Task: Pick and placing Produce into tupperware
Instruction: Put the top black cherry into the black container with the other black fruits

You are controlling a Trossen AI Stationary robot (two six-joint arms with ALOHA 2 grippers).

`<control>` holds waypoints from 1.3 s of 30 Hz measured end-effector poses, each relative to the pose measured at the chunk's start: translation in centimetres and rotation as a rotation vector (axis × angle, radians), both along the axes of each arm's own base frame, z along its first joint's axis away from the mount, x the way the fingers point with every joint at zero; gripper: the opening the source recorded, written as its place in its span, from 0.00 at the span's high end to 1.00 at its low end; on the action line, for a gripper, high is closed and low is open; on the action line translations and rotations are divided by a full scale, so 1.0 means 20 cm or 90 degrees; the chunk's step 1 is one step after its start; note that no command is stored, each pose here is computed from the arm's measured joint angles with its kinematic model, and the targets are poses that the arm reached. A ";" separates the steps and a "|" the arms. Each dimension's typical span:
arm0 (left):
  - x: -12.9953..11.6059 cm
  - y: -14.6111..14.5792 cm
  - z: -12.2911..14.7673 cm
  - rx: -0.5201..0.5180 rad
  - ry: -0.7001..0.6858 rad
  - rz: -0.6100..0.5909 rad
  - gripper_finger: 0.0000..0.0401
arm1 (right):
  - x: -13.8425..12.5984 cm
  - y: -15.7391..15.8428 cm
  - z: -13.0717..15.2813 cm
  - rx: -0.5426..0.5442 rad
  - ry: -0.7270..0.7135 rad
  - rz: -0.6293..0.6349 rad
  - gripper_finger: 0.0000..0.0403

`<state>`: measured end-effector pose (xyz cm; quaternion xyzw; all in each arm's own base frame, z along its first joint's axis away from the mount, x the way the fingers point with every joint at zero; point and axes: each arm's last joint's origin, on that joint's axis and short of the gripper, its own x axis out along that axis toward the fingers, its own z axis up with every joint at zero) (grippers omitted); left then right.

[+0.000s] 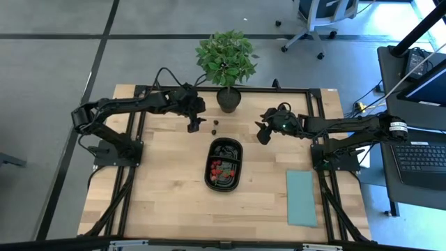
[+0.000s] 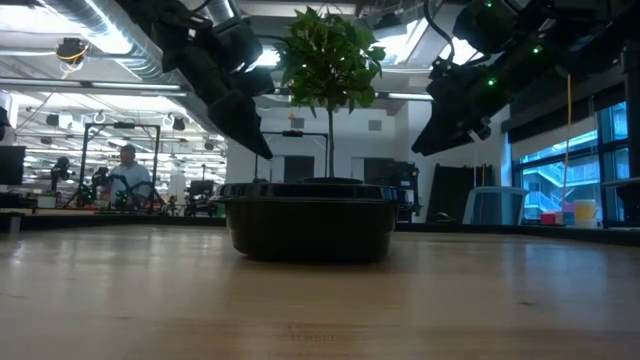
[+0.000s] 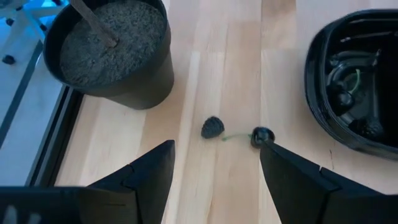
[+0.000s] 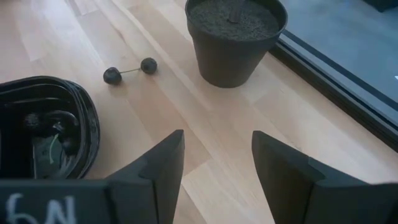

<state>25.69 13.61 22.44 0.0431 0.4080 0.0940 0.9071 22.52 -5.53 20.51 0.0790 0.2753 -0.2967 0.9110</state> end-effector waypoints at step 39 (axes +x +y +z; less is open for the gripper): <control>0.32 0.12 -0.40 -0.012 0.091 -0.018 0.42 | 0.00 -0.01 0.00 -0.001 -0.005 -0.003 0.53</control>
